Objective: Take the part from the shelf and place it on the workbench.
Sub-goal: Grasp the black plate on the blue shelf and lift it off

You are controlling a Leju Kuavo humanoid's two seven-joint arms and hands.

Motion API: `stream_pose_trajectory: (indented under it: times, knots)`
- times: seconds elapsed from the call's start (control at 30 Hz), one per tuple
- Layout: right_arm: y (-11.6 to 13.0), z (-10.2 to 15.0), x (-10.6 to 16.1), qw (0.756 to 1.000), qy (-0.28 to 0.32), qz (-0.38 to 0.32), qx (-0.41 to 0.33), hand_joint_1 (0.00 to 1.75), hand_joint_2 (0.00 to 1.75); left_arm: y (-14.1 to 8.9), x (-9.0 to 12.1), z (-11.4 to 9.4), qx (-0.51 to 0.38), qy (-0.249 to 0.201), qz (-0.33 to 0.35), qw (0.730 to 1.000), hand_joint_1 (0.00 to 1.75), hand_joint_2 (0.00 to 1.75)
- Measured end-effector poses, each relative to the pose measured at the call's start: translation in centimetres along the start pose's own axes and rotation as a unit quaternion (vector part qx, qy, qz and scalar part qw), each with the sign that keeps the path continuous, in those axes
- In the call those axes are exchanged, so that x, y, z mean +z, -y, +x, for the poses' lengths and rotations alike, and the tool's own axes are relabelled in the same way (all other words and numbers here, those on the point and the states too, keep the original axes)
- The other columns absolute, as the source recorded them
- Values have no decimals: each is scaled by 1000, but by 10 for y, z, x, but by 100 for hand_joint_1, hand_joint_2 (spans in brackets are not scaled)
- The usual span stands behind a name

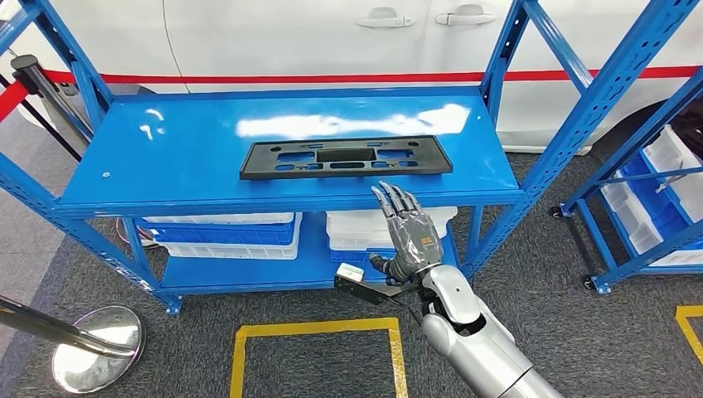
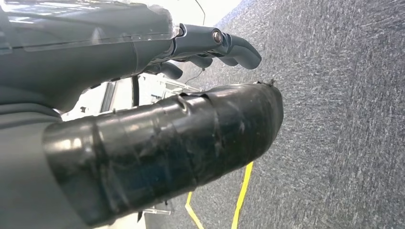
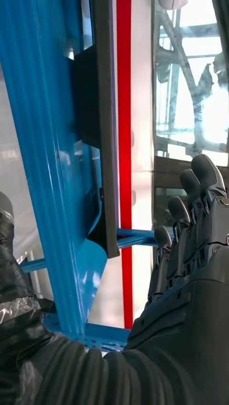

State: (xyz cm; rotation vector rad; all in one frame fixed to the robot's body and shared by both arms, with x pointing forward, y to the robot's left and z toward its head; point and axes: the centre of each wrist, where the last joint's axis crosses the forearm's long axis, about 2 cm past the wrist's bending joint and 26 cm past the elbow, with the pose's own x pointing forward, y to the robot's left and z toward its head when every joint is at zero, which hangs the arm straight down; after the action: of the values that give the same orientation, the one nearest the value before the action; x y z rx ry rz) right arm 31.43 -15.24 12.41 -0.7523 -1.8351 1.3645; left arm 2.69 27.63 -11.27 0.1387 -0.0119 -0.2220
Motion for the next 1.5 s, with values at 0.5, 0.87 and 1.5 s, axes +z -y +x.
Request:
stream_pose_trajectory:
  times: [0.5, 0.87, 1.5]
  knots:
    - [11, 4, -5, 1000, 8, -21, -8, 0, 175, 4, 0, -2, -1, 2, -5, 1000, 0, 0]
    - [28, 13, -8, 998, 25, -56, -22, 0, 175, 6, 1, -1, 4, 4, -4, 1000, 0, 0]
    - [23, 11, -4, 998, 24, -50, -13, 0, 175, 9, 1, -3, 0, 5, -11, 1000, 0, 0]
